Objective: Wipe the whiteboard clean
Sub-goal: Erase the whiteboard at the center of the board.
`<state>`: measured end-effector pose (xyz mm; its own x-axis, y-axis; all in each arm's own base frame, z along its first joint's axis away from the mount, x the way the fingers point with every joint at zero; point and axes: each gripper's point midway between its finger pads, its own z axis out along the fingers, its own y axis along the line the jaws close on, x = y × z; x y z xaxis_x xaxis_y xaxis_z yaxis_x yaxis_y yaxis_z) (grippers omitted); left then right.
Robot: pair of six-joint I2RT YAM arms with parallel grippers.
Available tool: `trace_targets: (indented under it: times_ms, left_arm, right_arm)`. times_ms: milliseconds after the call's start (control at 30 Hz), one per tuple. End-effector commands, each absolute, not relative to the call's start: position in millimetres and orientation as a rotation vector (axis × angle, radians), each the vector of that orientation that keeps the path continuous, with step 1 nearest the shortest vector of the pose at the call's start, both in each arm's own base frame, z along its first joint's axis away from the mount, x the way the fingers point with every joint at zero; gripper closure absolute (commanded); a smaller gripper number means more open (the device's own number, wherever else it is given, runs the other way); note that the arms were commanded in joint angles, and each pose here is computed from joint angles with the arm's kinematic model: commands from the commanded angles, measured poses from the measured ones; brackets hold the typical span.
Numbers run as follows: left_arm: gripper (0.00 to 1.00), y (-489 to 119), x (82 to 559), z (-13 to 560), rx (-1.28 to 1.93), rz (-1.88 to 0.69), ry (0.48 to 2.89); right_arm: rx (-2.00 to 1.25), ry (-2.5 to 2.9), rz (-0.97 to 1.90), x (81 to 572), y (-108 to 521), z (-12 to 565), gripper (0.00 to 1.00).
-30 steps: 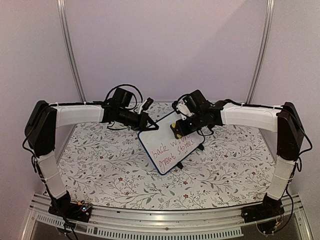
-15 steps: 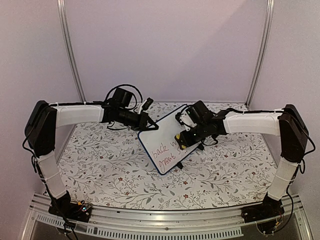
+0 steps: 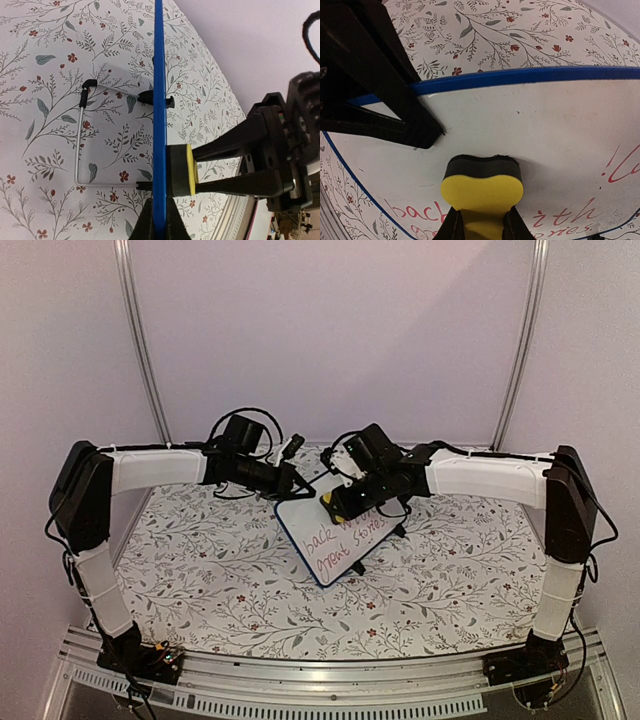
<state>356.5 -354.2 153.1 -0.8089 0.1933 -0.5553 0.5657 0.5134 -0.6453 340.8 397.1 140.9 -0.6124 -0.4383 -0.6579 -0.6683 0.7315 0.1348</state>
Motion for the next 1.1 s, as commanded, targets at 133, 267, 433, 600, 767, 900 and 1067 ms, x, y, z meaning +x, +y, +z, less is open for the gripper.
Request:
trace_targets:
  times_ms: [133,267,433,600,767,900,1067]
  left_arm:
    - [1.0,-358.3,348.7,140.7,0.702,-1.174,2.348]
    - [1.0,-358.9,348.0,142.3,0.704,-1.184,2.345]
    - [1.0,-358.9,347.7,144.5,0.705,-1.19,2.34]
    - [1.0,-358.2,348.4,143.5,0.705,-1.178,2.342]
    - [1.0,-357.6,348.7,141.9,0.704,-1.172,2.347]
    - [1.0,-357.2,349.4,142.3,0.704,-1.17,2.346]
    - [1.0,-358.1,348.6,141.5,0.703,-1.178,2.348]
  right_arm:
    - [-0.815,2.397,0.307,342.9,368.6,96.9,0.84]
    - [-0.807,2.449,0.257,332.9,349.0,77.1,0.84]
    - [-0.775,2.45,0.285,334.7,344.8,81.1,0.84]
    - [-0.832,2.384,0.458,329.7,376.9,102.6,0.84]
    - [-0.946,2.331,0.46,313.7,398.1,106.1,0.84]
    - [-0.999,2.317,0.461,302.9,403.7,103.8,0.84]
    - [-1.004,2.274,0.493,299.2,413.5,116.4,0.83]
